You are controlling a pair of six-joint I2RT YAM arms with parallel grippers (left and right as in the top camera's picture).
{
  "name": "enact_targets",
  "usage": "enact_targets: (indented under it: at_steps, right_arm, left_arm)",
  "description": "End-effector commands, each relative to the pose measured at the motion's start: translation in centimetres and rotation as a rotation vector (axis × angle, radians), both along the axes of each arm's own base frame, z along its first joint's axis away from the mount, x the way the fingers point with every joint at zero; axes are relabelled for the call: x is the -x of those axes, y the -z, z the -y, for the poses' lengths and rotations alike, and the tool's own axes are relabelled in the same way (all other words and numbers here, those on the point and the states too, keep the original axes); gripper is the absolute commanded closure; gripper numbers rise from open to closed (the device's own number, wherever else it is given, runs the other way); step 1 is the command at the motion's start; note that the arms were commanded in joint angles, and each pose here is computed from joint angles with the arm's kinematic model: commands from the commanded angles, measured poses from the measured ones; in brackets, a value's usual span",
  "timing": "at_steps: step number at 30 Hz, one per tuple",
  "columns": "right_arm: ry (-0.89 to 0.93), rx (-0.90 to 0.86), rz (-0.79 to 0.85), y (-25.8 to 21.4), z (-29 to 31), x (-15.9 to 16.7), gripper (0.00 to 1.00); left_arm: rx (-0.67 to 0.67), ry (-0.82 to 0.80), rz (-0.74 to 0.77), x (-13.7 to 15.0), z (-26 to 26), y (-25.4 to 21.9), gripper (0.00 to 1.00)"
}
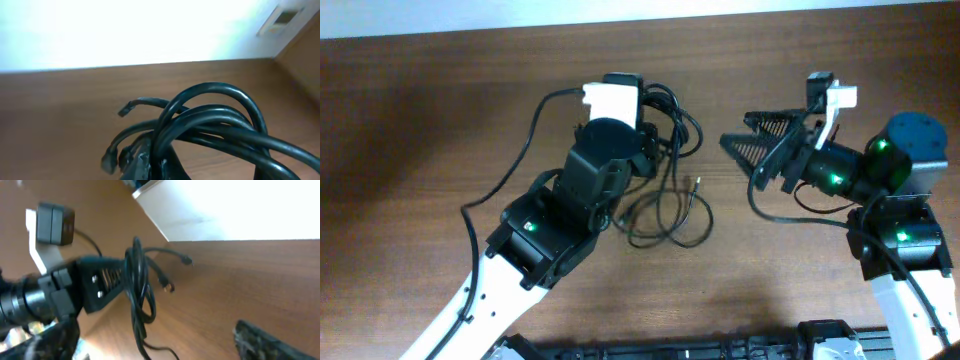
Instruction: Untangle cables
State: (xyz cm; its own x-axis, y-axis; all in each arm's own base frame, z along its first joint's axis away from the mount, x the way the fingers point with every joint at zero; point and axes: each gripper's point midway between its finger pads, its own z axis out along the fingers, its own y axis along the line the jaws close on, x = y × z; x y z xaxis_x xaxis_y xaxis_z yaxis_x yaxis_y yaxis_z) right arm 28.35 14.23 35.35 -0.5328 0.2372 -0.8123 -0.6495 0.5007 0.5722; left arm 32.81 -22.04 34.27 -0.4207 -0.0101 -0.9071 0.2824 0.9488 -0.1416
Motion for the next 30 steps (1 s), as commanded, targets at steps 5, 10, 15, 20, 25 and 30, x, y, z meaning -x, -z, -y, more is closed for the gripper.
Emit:
enact_targets:
  at_steps: [5,10,15,20,25,30]
  right_arm:
    - [-0.085,0.120,0.160,0.5,-0.5,1.3,0.02]
    - [-0.091,0.129,0.136,1.2,-0.5,1.5,0.09]
    - [-0.120,0.128,0.136,1.2,-1.3,1.9,0.28]
    - [-0.120,0.128,0.135,1.2,-1.3,1.9,0.41]
    - [-0.116,0.129,0.132,1.3,-1.3,1.9,0.88]
    - [-0.102,0.132,0.126,1.4,-1.2,1.7,0.96]
  left_arm:
    - [-0.173,0.170,0.144,1.1,1.7,-2.4,1.00]
    - [-0.150,0.241,0.170,2.2,4.8,-2.5,1.00]
    - [-0.159,0.129,0.178,1.9,5.7,-1.9,1.00]
    - [-0.134,0.112,0.191,2.4,6.2,-2.3,1.00]
    - [-0.125,0.116,0.196,2.6,6.5,-2.5,1.00]
    - [-0.105,-0.011,0.187,2.0,4.7,-2.5,1.00]
